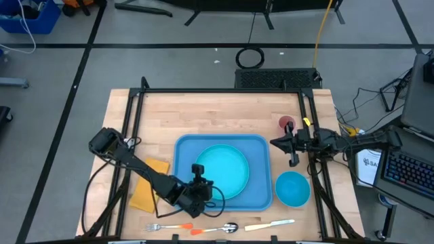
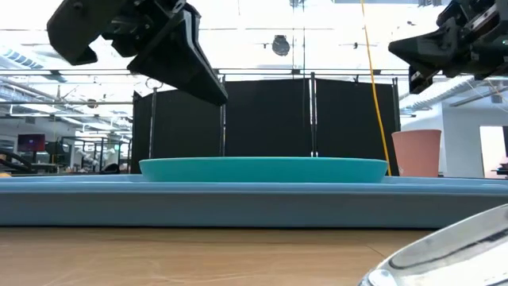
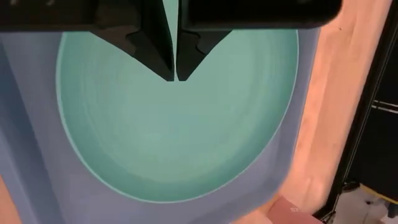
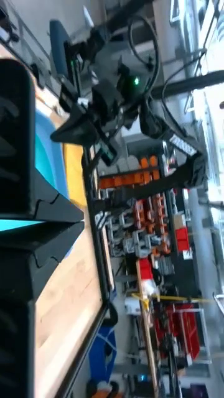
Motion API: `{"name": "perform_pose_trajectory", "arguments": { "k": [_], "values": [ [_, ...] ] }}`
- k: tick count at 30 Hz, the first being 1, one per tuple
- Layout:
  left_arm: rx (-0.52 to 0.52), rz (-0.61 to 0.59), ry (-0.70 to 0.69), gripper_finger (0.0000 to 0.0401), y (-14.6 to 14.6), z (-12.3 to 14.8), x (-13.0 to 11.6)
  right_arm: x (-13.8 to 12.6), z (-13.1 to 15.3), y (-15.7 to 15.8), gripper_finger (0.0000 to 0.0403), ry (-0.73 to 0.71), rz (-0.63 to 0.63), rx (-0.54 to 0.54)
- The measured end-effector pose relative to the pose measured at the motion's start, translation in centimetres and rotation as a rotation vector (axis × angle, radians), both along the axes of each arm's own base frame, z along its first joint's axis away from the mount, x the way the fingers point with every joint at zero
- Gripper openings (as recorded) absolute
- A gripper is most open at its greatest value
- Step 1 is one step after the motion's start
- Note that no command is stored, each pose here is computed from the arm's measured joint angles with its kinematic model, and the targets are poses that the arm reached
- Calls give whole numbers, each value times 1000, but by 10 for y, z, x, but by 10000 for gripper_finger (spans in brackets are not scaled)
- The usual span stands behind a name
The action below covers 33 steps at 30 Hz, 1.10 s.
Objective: Set up tray
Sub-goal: Put the blue bowl on top of the blue plate on the blue tray
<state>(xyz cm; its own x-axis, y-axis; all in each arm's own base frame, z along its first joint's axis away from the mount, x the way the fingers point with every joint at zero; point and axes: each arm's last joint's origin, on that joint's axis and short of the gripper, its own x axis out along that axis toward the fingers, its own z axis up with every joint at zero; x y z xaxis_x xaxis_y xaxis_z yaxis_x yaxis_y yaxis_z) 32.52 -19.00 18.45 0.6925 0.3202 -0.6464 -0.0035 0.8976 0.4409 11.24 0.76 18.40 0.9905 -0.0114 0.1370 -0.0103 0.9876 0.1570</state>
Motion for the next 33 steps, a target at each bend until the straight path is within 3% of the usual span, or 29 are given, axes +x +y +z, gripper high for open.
{"name": "perform_pose_trajectory", "arguments": {
  "k": [4, 7, 12, 19, 24, 30, 33],
  "values": [
    [-18, 1, -12, 5, -1, 4, -5, 0, 0, 6, 0, 10, 52, 7],
    [-72, -39, -105, 6, 0, 15, -12, 2, -2, 12, 0, 44, 100, -3],
    [-243, -213, -314, 24, 9, 34, -45, 6, 5, 20, 0, -3, 132, -29],
    [-389, -216, -509, 18, 45, 27, -97, 16, 9, 31, 0, 31, 98, -72],
    [-446, -246, -620, 4, 60, 16, -118, 34, 26, 47, 0, 119, 98, -123],
    [-506, -374, -733, 28, 68, 11, -135, 64, 47, 78, 0, 282, 78, -209],
    [-511, -380, -742, 34, 72, 9, -140, 77, 58, 95, 0, 351, 62, -259]
  ]
}}
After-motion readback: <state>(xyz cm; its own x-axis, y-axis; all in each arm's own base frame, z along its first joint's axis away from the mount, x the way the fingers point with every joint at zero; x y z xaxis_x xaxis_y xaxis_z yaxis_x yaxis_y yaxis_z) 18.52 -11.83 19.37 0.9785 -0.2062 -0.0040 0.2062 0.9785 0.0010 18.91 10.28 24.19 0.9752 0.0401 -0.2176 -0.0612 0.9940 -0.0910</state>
